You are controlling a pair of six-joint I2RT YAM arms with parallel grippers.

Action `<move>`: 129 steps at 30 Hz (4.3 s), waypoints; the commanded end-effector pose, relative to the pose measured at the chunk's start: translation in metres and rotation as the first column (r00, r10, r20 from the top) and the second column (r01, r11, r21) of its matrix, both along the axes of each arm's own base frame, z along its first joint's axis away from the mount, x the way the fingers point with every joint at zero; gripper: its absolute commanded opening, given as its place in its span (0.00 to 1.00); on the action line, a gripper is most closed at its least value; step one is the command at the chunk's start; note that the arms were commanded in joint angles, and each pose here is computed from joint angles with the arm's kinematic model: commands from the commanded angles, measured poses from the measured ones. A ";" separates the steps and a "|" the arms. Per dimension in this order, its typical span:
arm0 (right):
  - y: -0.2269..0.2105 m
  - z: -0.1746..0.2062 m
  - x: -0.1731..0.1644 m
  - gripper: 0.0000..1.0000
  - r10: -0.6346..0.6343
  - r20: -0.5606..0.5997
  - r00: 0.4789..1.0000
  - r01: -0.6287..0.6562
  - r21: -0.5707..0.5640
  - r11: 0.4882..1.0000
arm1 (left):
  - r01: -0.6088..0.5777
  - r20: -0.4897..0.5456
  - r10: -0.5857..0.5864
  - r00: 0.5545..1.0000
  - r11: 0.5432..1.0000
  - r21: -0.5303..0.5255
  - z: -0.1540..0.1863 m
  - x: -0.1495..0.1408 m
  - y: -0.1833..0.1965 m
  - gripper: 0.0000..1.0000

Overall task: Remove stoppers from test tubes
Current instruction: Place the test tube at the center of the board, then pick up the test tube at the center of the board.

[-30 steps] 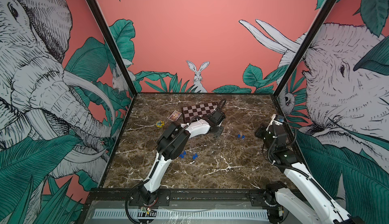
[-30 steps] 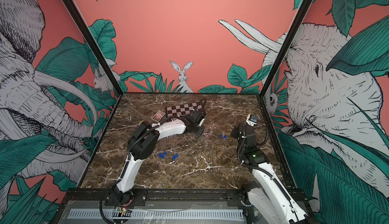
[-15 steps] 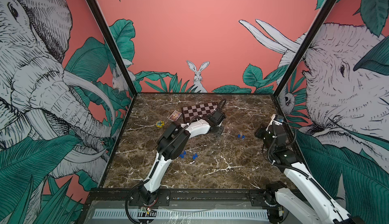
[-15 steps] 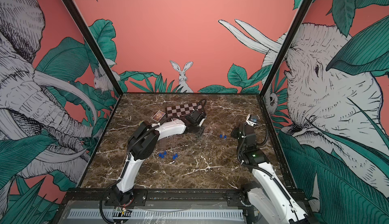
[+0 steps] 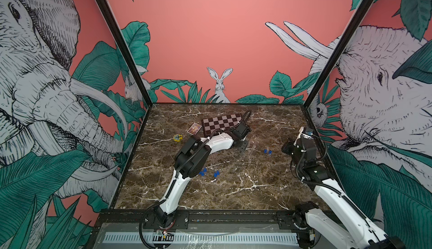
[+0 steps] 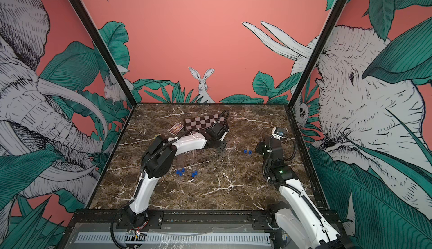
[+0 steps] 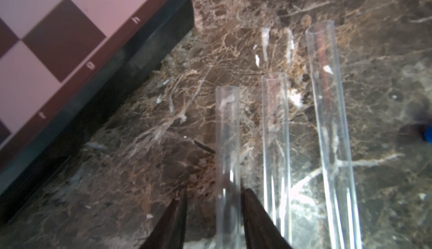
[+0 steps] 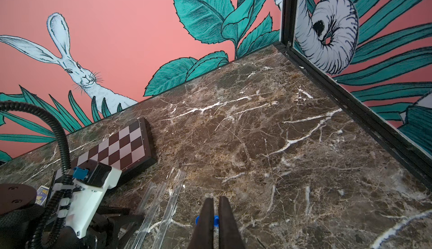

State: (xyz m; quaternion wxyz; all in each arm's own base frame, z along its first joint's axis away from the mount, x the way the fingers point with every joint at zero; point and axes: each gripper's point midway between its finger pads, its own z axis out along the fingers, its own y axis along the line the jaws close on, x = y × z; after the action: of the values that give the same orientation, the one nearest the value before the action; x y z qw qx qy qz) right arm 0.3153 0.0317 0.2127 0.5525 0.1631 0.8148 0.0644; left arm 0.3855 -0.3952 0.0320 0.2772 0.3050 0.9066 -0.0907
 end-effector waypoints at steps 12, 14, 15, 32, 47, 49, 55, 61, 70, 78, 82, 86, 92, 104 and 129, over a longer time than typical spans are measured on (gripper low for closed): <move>0.004 0.023 0.004 0.09 0.008 0.059 0.998 -0.010 0.021 1.000 | 0.051 0.286 -0.026 0.958 0.996 -0.080 0.136 -0.001 0.002 1.00; 0.004 0.021 0.004 0.09 0.008 0.053 0.999 -0.010 0.027 1.000 | 0.060 0.353 -0.022 0.935 0.993 -0.097 0.164 -0.003 0.003 0.99; 0.005 0.020 0.004 0.09 0.009 0.050 0.999 -0.011 0.028 1.000 | 0.064 0.378 -0.020 0.925 0.993 -0.104 0.175 -0.005 0.005 1.00; 0.032 0.016 0.011 0.20 0.138 -0.006 0.990 -0.137 0.086 0.987 | -0.367 0.285 0.441 0.851 0.888 -0.276 0.194 0.000 0.120 0.62; 0.053 -0.012 0.015 0.21 0.233 -0.087 0.968 -0.221 0.132 0.966 | -0.465 0.228 0.447 0.865 0.885 0.029 0.152 -0.069 0.206 0.55; 0.063 -0.017 0.016 0.21 0.271 -0.110 0.956 -0.256 0.137 0.957 | -0.494 0.202 0.476 0.856 0.868 0.046 0.144 -0.073 0.216 0.56; 0.122 -0.030 0.014 0.21 0.446 -0.227 0.866 -0.438 0.088 0.894 | -0.571 0.102 0.564 0.820 0.819 0.054 0.123 -0.074 0.243 0.56; 0.199 -0.046 -0.003 0.22 0.575 -0.349 0.740 -0.615 -0.003 0.789 | -0.584 0.143 0.583 0.800 0.811 -0.041 0.146 -0.073 0.251 0.56; 0.300 -0.088 -0.029 0.25 0.642 -0.509 0.574 -0.770 -0.067 0.635 | -0.544 0.243 0.584 0.775 0.811 -0.215 0.193 -0.084 0.265 0.54; 0.344 -0.120 -0.039 0.27 0.614 -0.610 0.501 -0.816 -0.095 0.571 | -0.557 0.266 0.595 0.759 0.804 -0.208 0.195 -0.096 0.280 0.54; 0.354 -0.136 -0.045 0.28 0.600 -0.649 0.468 -0.829 -0.086 0.553 | -0.563 0.272 0.600 0.752 0.800 -0.209 0.194 -0.100 0.285 0.54; 0.359 -0.151 -0.049 0.28 0.575 -0.684 0.449 -0.835 -0.091 0.542 | -0.564 0.270 0.601 0.752 0.799 -0.207 0.193 -0.101 0.286 0.54; 0.354 -0.163 -0.044 0.28 0.513 -0.720 0.467 -0.820 -0.136 0.556 | -0.562 0.270 0.602 0.751 0.799 -0.214 0.194 -0.101 0.286 0.55; 0.356 -0.174 -0.045 0.28 0.495 -0.745 0.447 -0.824 -0.127 0.552 | -0.563 0.268 0.603 0.752 0.798 -0.217 0.192 -0.101 0.285 0.55; 0.354 -0.189 -0.049 0.30 0.454 -0.789 0.414 -0.826 -0.117 0.551 | -0.564 0.268 0.605 0.750 0.796 -0.219 0.190 -0.101 0.286 0.56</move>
State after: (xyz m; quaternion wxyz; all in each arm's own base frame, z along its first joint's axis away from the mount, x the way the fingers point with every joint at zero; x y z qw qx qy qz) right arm 0.2706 0.3901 0.0277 0.1735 -0.3126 0.9337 0.0201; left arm 0.2860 -0.1173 0.2211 0.4487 0.0155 0.8935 -0.0082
